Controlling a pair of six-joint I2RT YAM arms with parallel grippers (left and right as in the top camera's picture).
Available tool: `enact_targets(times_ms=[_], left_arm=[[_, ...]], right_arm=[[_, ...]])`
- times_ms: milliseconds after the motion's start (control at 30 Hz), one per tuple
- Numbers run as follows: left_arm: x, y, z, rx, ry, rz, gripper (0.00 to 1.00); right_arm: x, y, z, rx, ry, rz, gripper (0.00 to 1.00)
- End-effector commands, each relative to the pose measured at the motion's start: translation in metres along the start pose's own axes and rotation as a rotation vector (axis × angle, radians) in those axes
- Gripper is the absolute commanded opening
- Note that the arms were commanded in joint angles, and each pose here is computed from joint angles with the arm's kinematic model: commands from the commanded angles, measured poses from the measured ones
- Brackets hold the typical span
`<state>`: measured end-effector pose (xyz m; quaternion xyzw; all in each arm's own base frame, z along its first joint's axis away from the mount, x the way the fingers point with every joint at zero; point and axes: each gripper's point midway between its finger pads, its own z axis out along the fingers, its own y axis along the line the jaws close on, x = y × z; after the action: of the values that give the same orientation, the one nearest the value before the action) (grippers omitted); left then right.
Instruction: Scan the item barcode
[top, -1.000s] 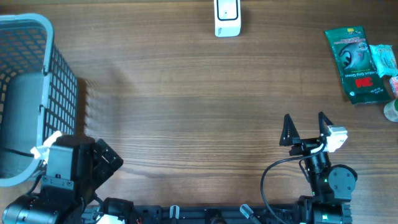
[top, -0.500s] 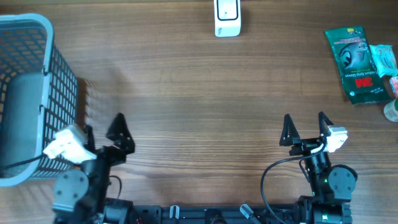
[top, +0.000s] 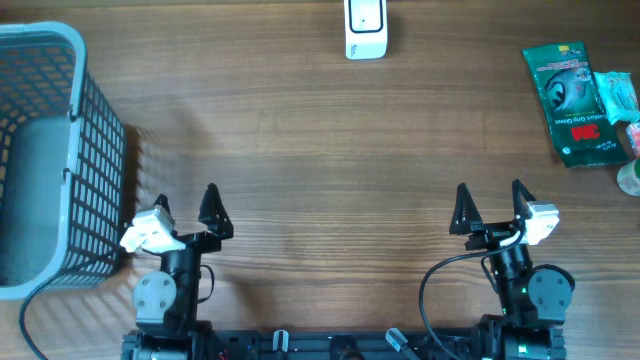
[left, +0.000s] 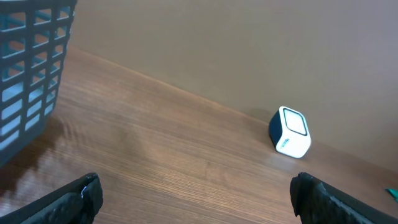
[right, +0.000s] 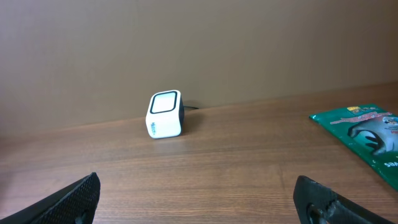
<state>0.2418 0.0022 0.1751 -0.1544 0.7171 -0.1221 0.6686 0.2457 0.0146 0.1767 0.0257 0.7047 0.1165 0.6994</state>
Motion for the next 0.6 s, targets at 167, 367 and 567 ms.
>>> enact_targets(times_ms=[167,367,567], left_arm=[[0.017,0.003,0.006,0.026,0.0,0.155,1.0],[0.021,-0.003,0.005,0.069,0.018,0.24,1.0],[0.022,-0.004,0.005,0.075,0.02,0.259,1.0]], right_arm=[[-0.002,0.002,-0.001,-0.008,-0.011,-0.02,1.0],[-0.002,0.002,-0.001,-0.007,-0.011,-0.02,1.0],[-0.002,0.002,-0.001,-0.007,-0.011,-0.02,1.0]])
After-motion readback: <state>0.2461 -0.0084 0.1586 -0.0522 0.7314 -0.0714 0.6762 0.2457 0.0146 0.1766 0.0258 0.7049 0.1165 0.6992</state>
